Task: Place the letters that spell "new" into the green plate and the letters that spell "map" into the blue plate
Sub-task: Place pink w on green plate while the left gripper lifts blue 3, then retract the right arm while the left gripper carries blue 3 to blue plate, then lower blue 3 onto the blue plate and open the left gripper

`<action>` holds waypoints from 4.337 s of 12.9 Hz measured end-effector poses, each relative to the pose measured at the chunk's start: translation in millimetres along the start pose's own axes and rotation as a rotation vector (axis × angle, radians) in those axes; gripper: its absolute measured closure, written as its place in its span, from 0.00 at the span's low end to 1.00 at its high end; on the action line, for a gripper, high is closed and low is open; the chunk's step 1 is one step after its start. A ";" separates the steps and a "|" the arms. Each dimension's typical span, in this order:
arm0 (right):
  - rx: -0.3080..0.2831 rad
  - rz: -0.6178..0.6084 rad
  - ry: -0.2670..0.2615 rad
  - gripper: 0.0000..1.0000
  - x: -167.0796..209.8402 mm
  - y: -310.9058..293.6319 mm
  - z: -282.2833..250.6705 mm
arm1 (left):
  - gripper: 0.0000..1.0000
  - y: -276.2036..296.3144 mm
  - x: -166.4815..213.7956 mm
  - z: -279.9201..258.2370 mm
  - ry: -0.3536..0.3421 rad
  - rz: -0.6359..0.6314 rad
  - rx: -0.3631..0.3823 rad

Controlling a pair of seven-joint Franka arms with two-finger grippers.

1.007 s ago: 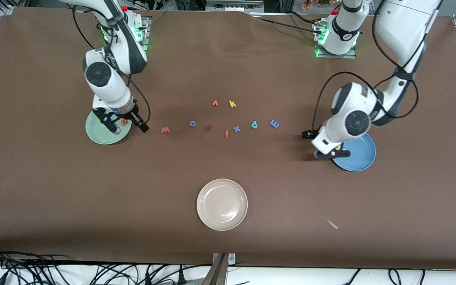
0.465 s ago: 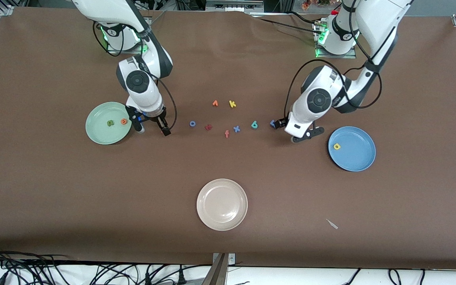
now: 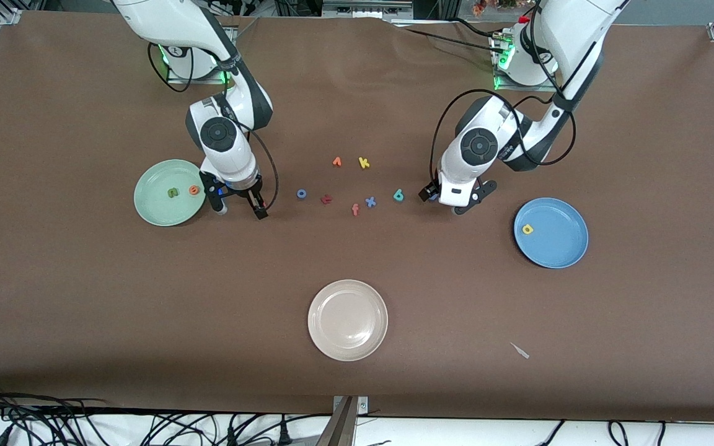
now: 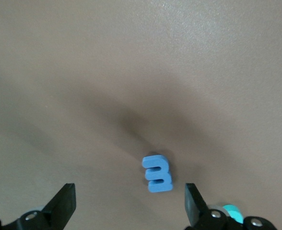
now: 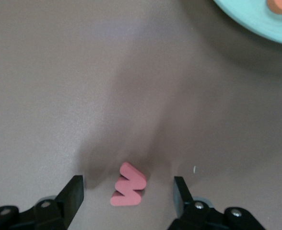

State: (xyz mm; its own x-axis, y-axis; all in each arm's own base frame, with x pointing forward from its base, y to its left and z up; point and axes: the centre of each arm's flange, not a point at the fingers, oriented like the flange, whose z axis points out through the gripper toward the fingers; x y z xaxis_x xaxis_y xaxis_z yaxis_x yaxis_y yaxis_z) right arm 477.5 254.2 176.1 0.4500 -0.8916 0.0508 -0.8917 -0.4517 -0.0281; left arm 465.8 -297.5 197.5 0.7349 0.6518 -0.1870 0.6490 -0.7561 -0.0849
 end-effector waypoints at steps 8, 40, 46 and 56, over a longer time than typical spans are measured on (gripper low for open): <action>0.035 -0.031 0.000 0.73 -0.3 -6.8 -4.6 | 0.03 10.6 -6.7 18.6 -0.007 -0.090 -0.063; -0.151 -1.040 -0.113 0.00 241.8 -34.3 -284.3 | 0.73 14.0 -17.0 27.7 0.066 -0.179 -0.046; -0.002 -1.043 -0.092 0.00 233.0 -54.9 -355.4 | 0.73 18.4 2.3 10.1 0.073 -0.159 0.068; 0.009 -1.102 -0.057 0.00 275.7 22.0 -399.2 | 0.73 -35.9 175.8 -87.6 -0.054 0.344 0.185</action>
State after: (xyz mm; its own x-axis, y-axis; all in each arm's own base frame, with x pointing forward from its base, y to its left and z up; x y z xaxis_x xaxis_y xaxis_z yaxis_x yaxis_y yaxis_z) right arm 562.8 11.5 588.0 1.0000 0.0001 0.0068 0.0002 -1.0000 -0.0030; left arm 589.0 -150.7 253.4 0.8886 0.3584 -0.2864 0.3167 -0.9309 -0.1821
